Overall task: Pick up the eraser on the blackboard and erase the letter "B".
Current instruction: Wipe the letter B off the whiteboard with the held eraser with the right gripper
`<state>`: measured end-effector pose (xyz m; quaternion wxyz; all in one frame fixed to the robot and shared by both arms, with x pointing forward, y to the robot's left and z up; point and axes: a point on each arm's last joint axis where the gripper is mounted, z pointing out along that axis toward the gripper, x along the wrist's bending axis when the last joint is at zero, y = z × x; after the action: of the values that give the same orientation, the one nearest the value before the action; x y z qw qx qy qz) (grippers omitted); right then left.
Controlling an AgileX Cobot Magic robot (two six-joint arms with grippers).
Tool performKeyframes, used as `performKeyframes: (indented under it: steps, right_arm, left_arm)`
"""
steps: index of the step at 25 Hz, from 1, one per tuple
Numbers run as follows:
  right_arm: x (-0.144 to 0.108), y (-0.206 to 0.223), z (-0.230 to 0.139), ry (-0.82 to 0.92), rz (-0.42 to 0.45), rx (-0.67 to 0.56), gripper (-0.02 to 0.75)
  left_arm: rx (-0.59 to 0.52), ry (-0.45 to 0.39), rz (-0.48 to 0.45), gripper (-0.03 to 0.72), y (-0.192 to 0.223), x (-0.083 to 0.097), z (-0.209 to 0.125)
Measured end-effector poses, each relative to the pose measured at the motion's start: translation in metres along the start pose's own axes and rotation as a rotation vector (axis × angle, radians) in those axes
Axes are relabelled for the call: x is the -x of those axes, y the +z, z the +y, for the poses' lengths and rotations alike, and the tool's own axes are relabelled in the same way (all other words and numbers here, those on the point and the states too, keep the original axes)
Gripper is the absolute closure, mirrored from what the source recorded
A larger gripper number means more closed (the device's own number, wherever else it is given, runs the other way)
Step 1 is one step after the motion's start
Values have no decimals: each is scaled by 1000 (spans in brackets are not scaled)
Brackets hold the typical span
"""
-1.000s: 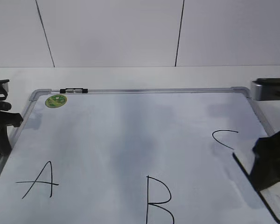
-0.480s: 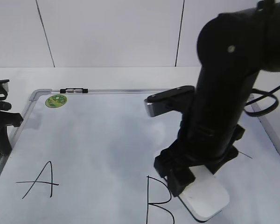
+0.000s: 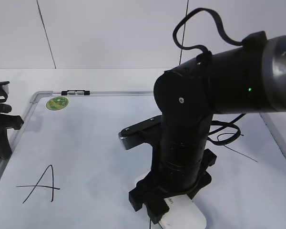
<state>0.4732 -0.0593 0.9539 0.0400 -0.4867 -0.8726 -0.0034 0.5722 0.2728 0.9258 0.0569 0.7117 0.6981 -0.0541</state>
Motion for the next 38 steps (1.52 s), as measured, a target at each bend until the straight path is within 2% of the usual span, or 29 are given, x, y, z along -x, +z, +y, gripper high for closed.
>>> performKeyframes:
  steps: [8, 17, 24, 38]
  right_arm:
    - [-1, 1, 3, -18, -14, 32, 206]
    - [-37, 9, -5, -158, -44, 41, 206]
    - [-38, 21, -2, -184, -92, -35, 206]
    - [-39, 22, 4, -205, -124, -61, 206]
  left_arm:
    - [0, 0, 0, 669, 0, 0, 0]
    - [-1, 0, 0, 670, 0, 0, 0]
    - [-1, 0, 0, 670, 0, 0, 0]
    - [-3, 0, 0, 670, 1, 0, 0]
